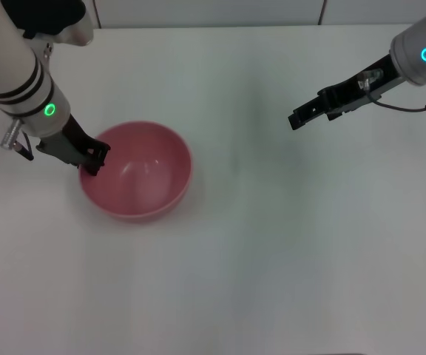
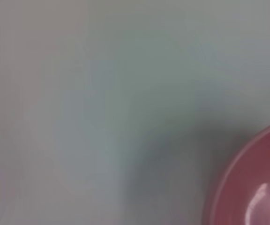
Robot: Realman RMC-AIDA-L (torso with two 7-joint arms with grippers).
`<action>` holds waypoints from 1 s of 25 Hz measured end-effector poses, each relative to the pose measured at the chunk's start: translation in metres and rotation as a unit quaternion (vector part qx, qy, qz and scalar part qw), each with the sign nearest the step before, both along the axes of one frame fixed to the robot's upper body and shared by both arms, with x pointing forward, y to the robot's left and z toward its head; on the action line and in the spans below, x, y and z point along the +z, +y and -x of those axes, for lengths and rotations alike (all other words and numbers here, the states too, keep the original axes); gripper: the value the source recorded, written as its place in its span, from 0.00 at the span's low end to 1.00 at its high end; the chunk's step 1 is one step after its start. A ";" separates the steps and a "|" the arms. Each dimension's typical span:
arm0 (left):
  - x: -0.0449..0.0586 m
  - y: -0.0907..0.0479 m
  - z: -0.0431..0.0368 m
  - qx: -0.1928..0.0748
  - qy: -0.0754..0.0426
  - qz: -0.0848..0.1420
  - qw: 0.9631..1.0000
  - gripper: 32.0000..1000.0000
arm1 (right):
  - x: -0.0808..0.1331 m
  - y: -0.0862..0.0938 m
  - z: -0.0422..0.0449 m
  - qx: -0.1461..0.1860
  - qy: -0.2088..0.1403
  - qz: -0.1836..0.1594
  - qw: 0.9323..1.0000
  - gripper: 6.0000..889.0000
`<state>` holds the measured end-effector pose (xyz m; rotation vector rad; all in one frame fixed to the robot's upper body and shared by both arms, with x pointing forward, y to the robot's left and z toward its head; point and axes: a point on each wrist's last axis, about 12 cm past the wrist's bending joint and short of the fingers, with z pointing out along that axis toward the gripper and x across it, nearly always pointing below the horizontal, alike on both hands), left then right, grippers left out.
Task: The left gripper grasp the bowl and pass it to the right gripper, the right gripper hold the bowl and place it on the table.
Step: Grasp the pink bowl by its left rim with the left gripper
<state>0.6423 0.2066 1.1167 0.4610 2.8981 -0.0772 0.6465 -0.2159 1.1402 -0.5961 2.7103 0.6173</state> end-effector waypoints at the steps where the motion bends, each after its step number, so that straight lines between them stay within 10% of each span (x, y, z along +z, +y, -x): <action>1: 0.000 0.000 -0.0005 0.000 -0.002 0.000 1.000 0.21 | 0.000 0.000 -0.0001 0.000 0.000 0.000 1.000 0.95; 8: -0.001 0.000 -0.0008 0.000 -0.004 0.000 1.000 0.05 | 0.000 0.001 0.0001 0.000 0.000 0.000 1.000 0.95; 25: 0.018 -0.006 -0.0024 -0.020 0.001 0.012 1.000 0.02 | 0.000 -0.001 -0.0004 -0.001 -0.001 0.000 1.000 0.95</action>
